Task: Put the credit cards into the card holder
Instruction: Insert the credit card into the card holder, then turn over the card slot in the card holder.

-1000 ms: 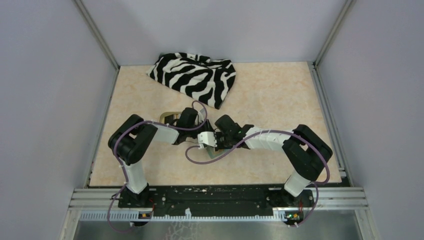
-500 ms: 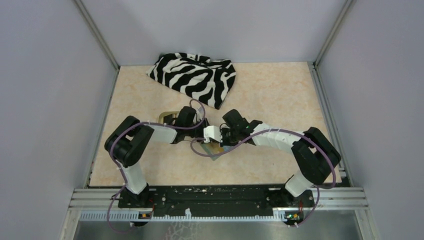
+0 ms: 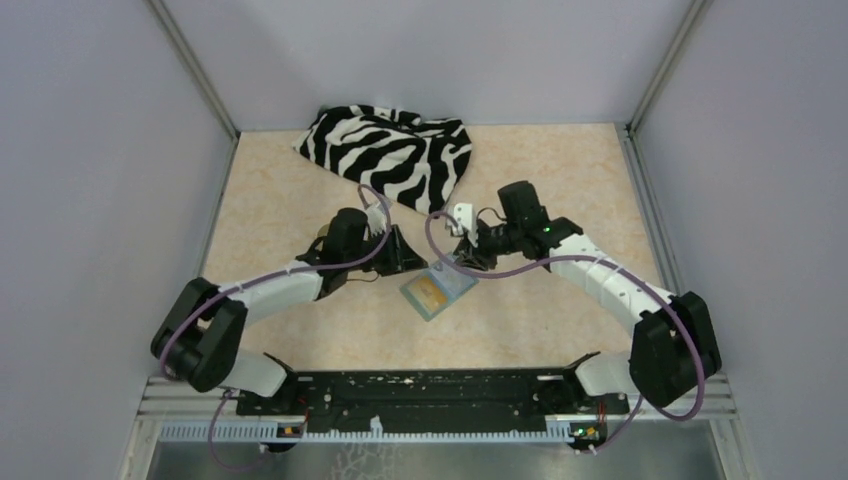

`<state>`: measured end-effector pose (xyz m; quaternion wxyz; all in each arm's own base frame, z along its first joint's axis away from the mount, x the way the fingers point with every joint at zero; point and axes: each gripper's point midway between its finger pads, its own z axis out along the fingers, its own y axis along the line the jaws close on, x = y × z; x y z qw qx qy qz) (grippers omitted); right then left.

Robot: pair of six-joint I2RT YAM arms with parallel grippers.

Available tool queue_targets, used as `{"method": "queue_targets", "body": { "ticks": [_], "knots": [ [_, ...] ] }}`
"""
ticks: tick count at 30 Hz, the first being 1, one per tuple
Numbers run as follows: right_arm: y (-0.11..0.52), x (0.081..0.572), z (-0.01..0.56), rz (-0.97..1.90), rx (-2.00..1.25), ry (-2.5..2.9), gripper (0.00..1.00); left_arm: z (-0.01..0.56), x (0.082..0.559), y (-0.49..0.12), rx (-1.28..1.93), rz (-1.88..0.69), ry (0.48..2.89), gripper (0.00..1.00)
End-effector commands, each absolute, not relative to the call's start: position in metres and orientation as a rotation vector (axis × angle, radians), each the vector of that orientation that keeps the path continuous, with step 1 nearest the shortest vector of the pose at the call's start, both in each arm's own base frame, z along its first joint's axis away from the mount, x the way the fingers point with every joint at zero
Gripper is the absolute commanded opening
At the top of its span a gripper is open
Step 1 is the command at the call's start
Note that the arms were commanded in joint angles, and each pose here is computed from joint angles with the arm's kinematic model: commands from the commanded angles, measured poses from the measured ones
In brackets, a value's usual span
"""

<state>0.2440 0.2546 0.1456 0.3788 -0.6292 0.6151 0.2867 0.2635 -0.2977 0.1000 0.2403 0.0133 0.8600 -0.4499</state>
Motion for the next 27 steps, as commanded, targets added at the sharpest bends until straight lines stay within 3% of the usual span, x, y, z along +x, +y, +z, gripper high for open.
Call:
{"method": "queue_targets", "body": {
  "ticks": [1,5,7,9,10,15,20,27],
  "knots": [
    [0.256,0.246,0.207,0.829,-1.478,1.473,0.32,0.138,0.266,-0.282,0.206,-1.135,2.151,0.39],
    [0.246,0.255,0.228,0.797,-1.413,1.471,0.47,0.174,0.268,-0.26,0.226,-1.022,2.011,0.54],
    [0.244,0.259,0.235,0.786,-1.386,1.493,0.58,0.186,0.268,-0.248,0.229,-0.96,1.954,0.71],
    [0.245,0.259,0.24,0.809,-1.358,1.528,0.7,0.196,0.266,-0.237,0.223,-0.919,1.894,0.94],
    [0.247,0.259,0.238,0.843,-1.348,1.554,0.72,0.197,0.264,-0.232,0.214,-0.905,1.879,0.98],
    [0.258,0.245,0.212,1.095,-1.307,1.647,0.72,0.18,0.249,-0.217,0.104,-0.934,1.87,0.99],
    [0.253,0.25,0.174,1.138,-1.201,1.741,0.72,0.165,0.218,-0.221,0.065,-1.133,1.833,0.98],
    [0.252,0.264,0.146,1.115,-1.172,1.88,0.72,0.144,0.205,-0.207,-0.092,-1.201,1.793,0.96]
  ]
}}
